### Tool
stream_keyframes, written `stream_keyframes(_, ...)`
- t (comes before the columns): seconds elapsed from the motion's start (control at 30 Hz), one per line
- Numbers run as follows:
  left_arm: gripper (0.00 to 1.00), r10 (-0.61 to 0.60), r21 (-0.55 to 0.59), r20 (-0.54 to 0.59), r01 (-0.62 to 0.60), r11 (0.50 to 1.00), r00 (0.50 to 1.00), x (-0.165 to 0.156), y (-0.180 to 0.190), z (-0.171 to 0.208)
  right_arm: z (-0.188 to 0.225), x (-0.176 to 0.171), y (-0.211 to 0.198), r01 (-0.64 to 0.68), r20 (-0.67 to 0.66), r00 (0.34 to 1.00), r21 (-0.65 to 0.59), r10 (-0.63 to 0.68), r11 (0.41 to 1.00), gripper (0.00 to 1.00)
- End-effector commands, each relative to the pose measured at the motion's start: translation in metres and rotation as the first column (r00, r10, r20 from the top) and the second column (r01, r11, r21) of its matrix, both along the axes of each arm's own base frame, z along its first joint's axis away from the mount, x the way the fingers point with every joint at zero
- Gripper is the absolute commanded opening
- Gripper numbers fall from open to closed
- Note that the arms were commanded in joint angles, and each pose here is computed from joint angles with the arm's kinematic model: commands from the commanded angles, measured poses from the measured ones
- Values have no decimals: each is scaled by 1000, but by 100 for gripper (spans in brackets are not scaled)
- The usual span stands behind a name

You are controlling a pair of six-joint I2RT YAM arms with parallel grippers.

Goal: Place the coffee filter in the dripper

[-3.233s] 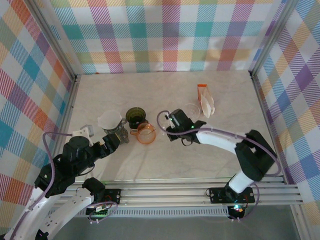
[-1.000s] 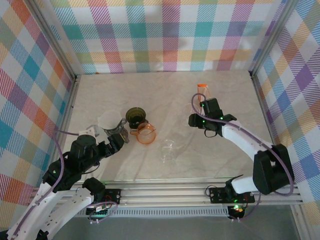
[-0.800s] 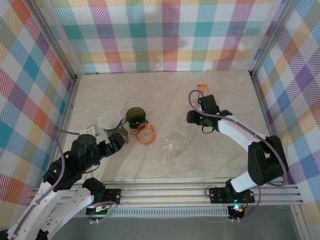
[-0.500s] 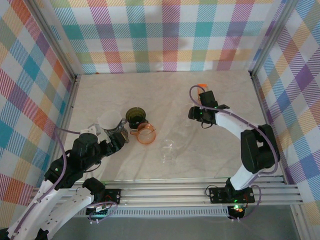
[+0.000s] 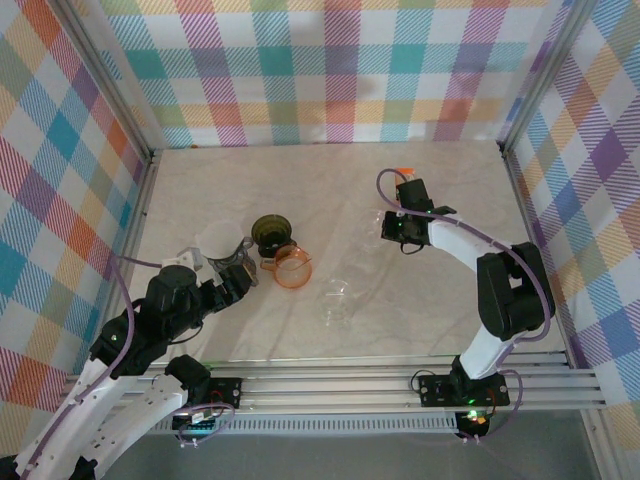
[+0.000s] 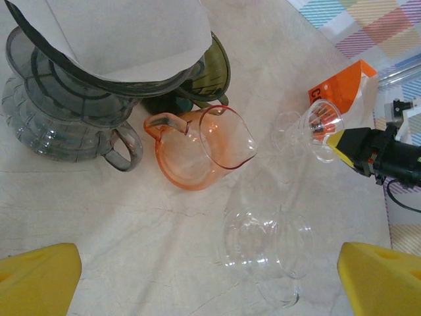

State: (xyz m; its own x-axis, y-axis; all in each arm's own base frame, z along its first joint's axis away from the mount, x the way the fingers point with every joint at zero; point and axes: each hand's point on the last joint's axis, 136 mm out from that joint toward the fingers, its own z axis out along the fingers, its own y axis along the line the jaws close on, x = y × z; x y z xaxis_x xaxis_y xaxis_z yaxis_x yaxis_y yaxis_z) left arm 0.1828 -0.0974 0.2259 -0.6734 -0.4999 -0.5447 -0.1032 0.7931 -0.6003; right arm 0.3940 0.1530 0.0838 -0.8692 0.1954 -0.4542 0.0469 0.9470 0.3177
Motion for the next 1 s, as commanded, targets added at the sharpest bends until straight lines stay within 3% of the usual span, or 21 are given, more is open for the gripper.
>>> stream_keyframes(0.0, 100, -5, -16, 17, 5, 1000, 1000, 3, -3, 4, -2, -7, -3, -27, -24, 999, -16, 27, 999, 8)
stream_keyframes(0.1, 100, -4, -15, 16, 4, 1000, 1000, 3, -2, 3, 7, -9, -3, -45, 3, 999, -21, 45, 999, 0)
stream_keyframes(0.43, 100, -15, -28, 19, 15, 999, 1000, 4, -6, 2, 94, -39, 3, -131, 142, 982, 61, 121, 989, 0)
stream_keyframes(0.8, 100, -47, -28, 28, 48, 998, 999, 7, -13, 3, 128, -144, 60, -354, -1, 932, 209, 362, 912, 0)
stream_keyframes(0.97, 100, -54, -39, 29, 55, 998, 998, 8, -15, 1, 125, -170, 78, -388, -106, 898, 264, 426, 883, 0)
